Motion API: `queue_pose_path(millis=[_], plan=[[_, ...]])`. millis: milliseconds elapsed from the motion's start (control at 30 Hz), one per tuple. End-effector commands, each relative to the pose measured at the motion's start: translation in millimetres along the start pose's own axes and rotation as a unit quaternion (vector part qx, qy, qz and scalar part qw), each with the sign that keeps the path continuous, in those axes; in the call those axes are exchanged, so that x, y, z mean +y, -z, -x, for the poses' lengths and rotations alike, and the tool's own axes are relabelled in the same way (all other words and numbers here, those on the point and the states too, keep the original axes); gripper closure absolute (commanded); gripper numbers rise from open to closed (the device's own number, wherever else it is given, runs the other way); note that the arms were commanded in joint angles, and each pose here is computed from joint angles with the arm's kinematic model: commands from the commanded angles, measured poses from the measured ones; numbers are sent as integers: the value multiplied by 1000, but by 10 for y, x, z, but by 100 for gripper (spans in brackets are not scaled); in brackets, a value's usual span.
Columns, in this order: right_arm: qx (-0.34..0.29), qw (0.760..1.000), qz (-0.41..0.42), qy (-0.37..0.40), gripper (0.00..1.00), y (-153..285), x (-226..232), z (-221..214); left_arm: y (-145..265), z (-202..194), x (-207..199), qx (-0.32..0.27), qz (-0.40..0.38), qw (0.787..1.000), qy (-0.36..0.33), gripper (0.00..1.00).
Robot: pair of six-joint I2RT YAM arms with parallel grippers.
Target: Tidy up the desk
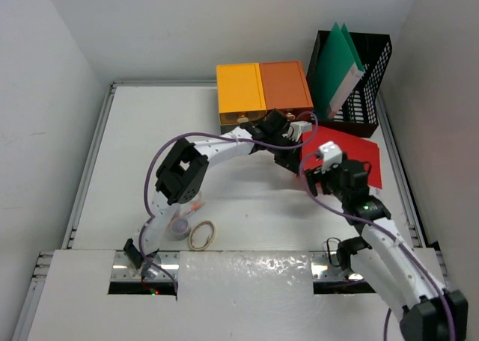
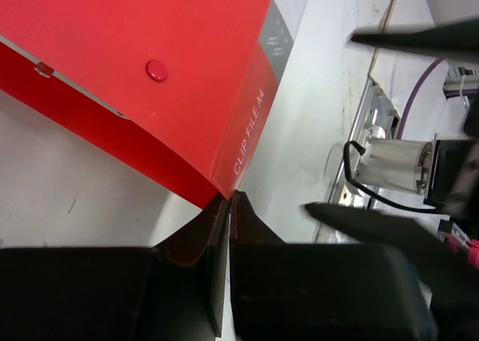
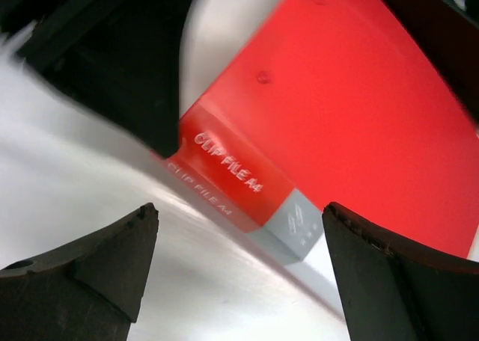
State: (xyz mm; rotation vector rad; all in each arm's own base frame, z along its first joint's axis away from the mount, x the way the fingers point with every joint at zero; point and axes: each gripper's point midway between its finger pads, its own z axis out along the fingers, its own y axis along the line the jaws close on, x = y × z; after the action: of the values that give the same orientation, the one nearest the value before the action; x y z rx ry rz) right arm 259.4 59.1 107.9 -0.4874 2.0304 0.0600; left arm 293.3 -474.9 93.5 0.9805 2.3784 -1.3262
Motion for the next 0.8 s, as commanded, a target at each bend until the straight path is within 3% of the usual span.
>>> queue_pose_path(millis=[0,67,100,167,433,533,767], plan=[[9,983,-54,175,12,-148,-94,-7,79,250,114,-28,19,999,-28,100],[7,968,-45,248,10,-195,76,-2,74,255,155,-27,26,999,-30,100],[-16,960,-94,262,10,-187,-43,91,64,251,173,-26,28,999,-31,100],[-34,950,-103,292,10,-169,-60,140,63,265,175,-27,28,999,-34,100],[-10,914,-169,369,10,-158,-294,-35,126,336,151,-32,32,997,-57,100],[-28,885,-224,407,9,-108,-425,-59,137,347,139,-33,32,997,-60,100],[-36,880,-237,411,8,-100,-502,-205,150,368,128,-33,32,997,-65,100]])
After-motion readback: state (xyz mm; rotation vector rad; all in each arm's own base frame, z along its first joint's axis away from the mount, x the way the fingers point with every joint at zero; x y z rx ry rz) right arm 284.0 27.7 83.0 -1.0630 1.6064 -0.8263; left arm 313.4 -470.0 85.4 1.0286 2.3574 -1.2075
